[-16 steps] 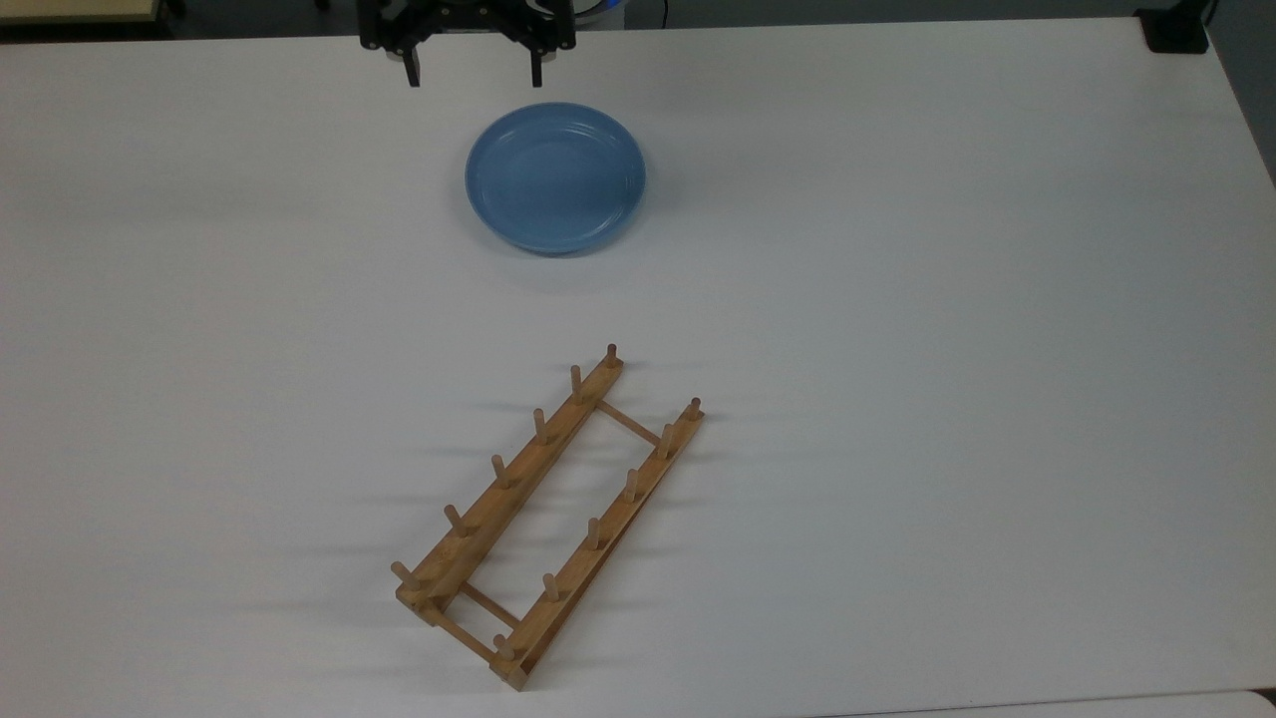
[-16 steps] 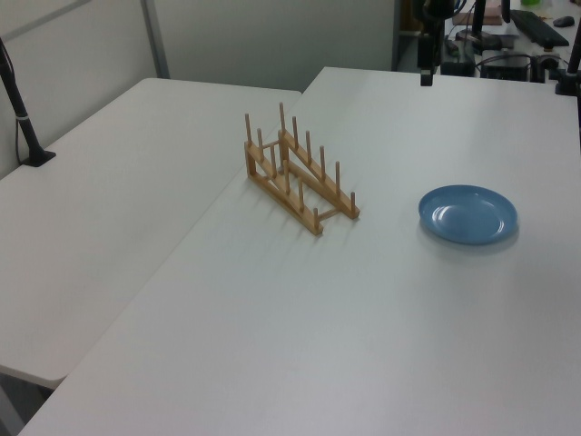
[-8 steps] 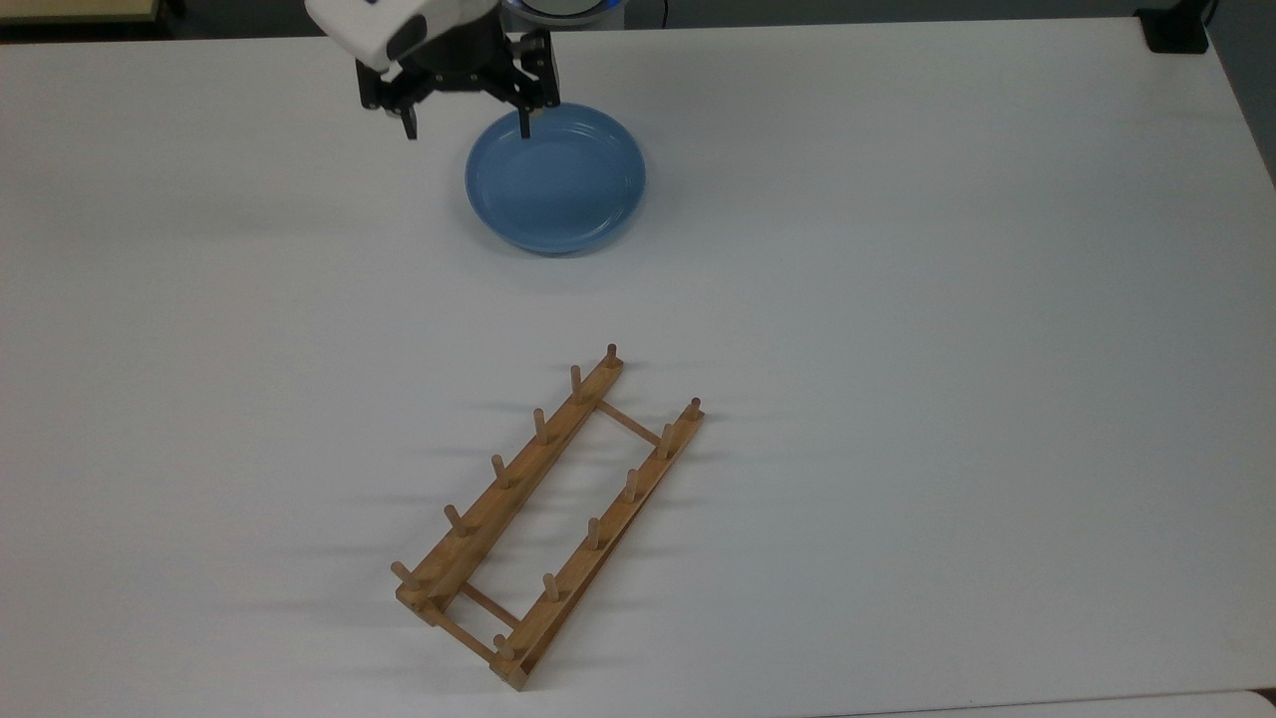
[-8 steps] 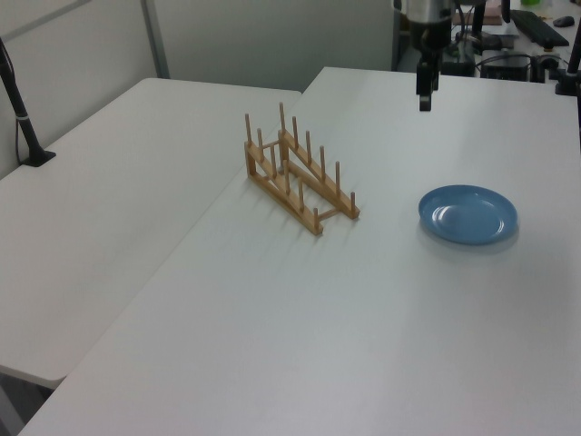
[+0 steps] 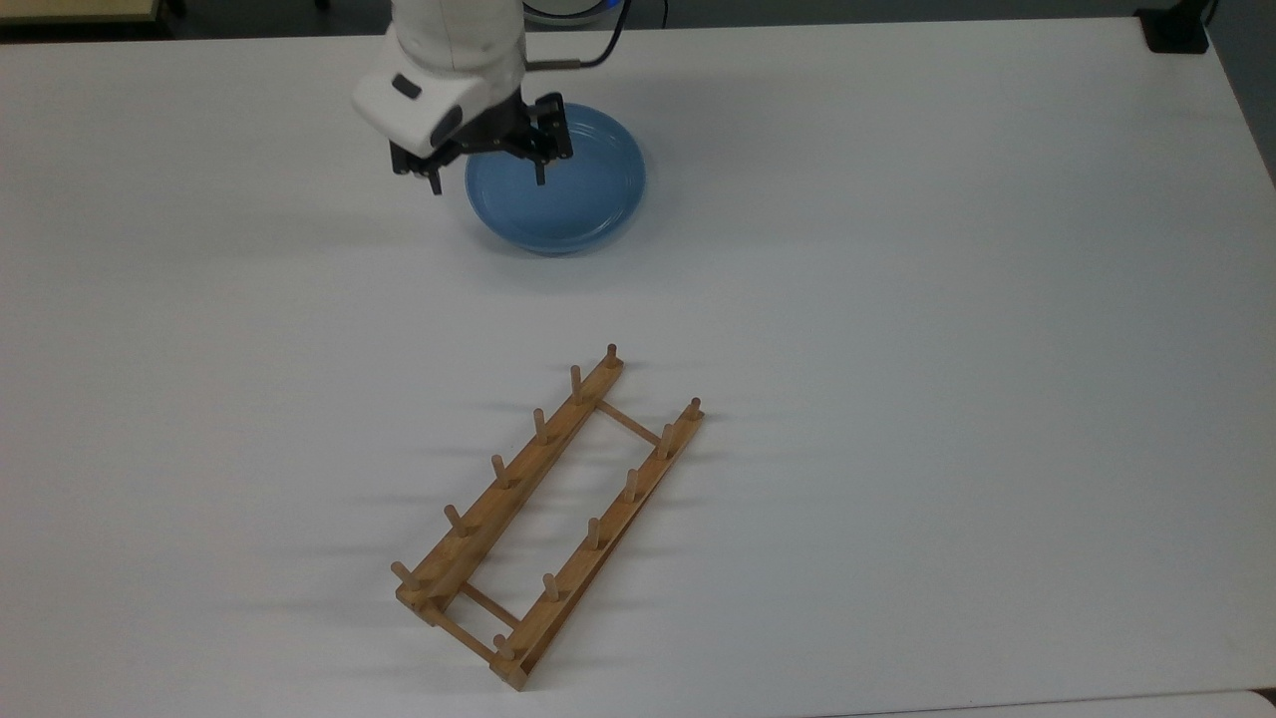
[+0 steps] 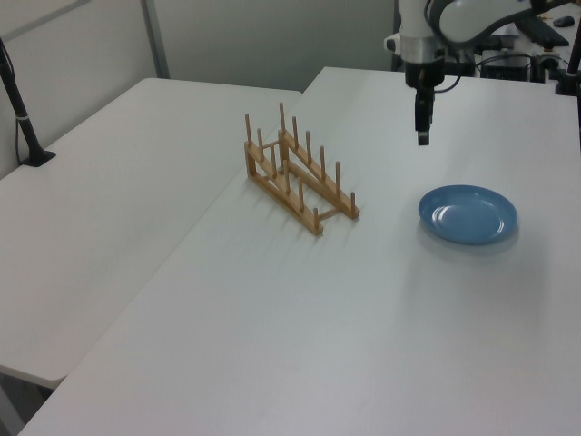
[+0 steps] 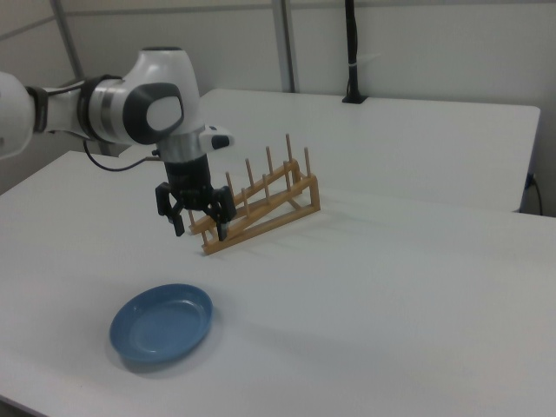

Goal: Place plate in plate rack
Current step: 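Lower the open gripper down to the rim of the blue plate, then close the gripper on the plate rim and tilt the plate up, then lift the plate and carry it upright over the wooden rack, then lower the upright plate between the rack pegs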

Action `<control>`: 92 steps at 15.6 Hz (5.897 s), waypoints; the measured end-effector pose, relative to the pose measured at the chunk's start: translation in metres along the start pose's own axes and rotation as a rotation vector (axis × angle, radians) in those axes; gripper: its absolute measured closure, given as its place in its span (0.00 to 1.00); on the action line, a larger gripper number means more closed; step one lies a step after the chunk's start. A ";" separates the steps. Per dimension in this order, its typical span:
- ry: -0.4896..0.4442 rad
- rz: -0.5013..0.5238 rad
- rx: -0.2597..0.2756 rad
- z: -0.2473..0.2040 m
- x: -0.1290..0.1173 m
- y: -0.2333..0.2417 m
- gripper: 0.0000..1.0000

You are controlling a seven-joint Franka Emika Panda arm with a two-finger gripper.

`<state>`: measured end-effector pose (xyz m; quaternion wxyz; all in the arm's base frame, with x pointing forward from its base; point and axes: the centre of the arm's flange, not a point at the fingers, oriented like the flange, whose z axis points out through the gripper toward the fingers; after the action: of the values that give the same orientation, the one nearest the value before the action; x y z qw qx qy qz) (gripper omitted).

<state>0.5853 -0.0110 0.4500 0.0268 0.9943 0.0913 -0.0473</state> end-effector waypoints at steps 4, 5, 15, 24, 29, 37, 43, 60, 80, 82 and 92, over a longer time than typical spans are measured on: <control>-0.035 -0.031 0.005 0.032 0.013 -0.007 0.02; -0.050 -0.060 0.005 0.041 0.015 -0.008 0.04; -0.223 -0.324 -0.020 0.122 -0.001 -0.008 0.54; -0.238 -0.338 -0.032 0.137 0.003 -0.005 0.89; -0.211 -0.336 -0.042 0.125 0.009 -0.003 0.94; -0.116 -0.329 -0.080 0.054 0.035 -0.001 0.96; -0.016 -0.342 -0.118 -0.020 0.048 -0.017 0.96; 0.440 0.025 -0.288 -0.116 0.084 -0.022 0.96; 0.756 0.191 -0.408 -0.111 0.120 -0.018 0.96; 0.749 0.163 -0.411 -0.104 0.122 -0.019 0.96; 0.737 0.088 -0.406 -0.074 0.121 -0.019 0.96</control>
<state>0.7070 0.0335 0.5103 0.1898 0.9222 0.0598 0.3315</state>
